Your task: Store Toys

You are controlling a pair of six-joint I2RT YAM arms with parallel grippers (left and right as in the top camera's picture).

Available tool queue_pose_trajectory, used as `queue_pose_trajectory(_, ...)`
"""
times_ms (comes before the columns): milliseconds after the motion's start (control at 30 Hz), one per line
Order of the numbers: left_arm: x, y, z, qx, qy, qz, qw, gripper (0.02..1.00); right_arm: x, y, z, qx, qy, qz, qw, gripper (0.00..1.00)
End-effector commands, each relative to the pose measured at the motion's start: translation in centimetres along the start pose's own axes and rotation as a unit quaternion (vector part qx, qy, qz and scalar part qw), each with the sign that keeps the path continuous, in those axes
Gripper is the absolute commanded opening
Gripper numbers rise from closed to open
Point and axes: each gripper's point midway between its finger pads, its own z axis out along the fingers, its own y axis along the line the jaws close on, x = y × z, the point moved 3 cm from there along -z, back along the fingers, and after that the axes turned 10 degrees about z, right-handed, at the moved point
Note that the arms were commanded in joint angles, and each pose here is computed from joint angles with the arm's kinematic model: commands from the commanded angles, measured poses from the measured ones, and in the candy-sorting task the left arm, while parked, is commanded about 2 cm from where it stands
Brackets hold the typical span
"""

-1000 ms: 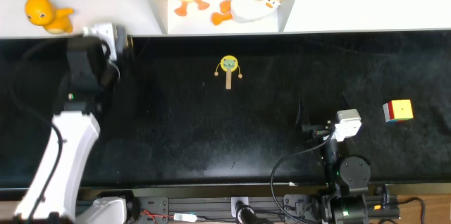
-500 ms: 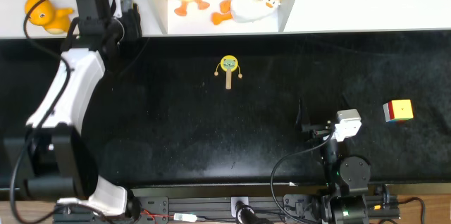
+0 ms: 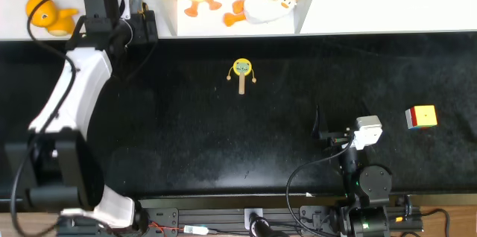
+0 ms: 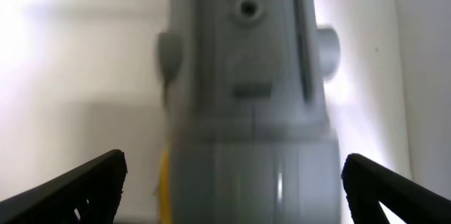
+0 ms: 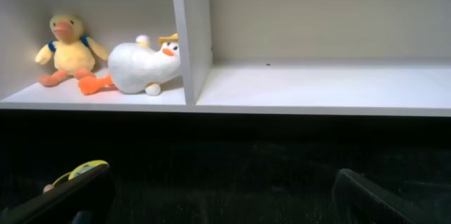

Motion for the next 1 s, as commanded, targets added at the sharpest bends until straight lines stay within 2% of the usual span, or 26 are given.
queue_pose_trajectory(33, 2.3, 0.0, -5.2, -0.015, -0.031, 0.009, 0.999, 0.998, 0.2, -0.3, 0.0, 0.008, -0.002, 0.002, 1.0, 0.996)
queue_pose_trajectory(167, 7.2, -0.6, -8.4, -0.018, -0.05, 0.011, 0.999, 0.998, 0.2, -0.3, 0.0, 0.008, -0.002, 0.002, 1.0, 0.996)
queue_pose_trajectory(333, 12.1, -0.1, -12.1, -0.067, -0.094, 0.012, 0.993, 0.998, 0.2, -0.3, 0.0, 0.008, -0.002, 0.002, 1.0, 0.996)
queue_pose_trajectory(400, 12.5, -0.1, -13.4, -0.085, -0.138, 0.014, 0.987, 0.998, 0.2, -0.3, 0.0, 0.008, -0.002, 0.002, 1.0, 0.998)
queue_pose_trajectory(533, 11.7, -0.2, -16.8, -0.081, -0.279, -0.002, 0.957, 0.998, 0.2, -0.3, 0.0, 0.008, -0.002, 0.002, 1.0, 0.996)
queue_pose_trajectory(600, 12.4, -0.7, -17.7, -0.074, -0.318, 0.016, 0.945, 0.998, 0.2, -0.3, 0.0, 0.008, -0.002, 0.002, 1.0, 0.996)
queue_pose_trajectory(733, 14.8, -2.6, -17.4, -0.043, -0.358, 0.093, 0.928, 0.998, 0.2, -0.3, 0.0, 0.008, -0.002, 0.002, 1.0, 0.996)
queue_pose_trajectory(867, 17.5, -3.0, -15.2, -0.039, -0.358, 0.093, 0.928, 0.996, 0.2, -0.3, 0.0, 0.008, -0.002, 0.002, 1.0, 0.996)
queue_pose_trajectory(1000, 17.3, -2.5, -15.6, -0.053, -0.363, 0.09, 0.926, 0.998, 0.2, -0.3, 0.0, 0.008, -0.002, 0.002, 1.0, 0.996)
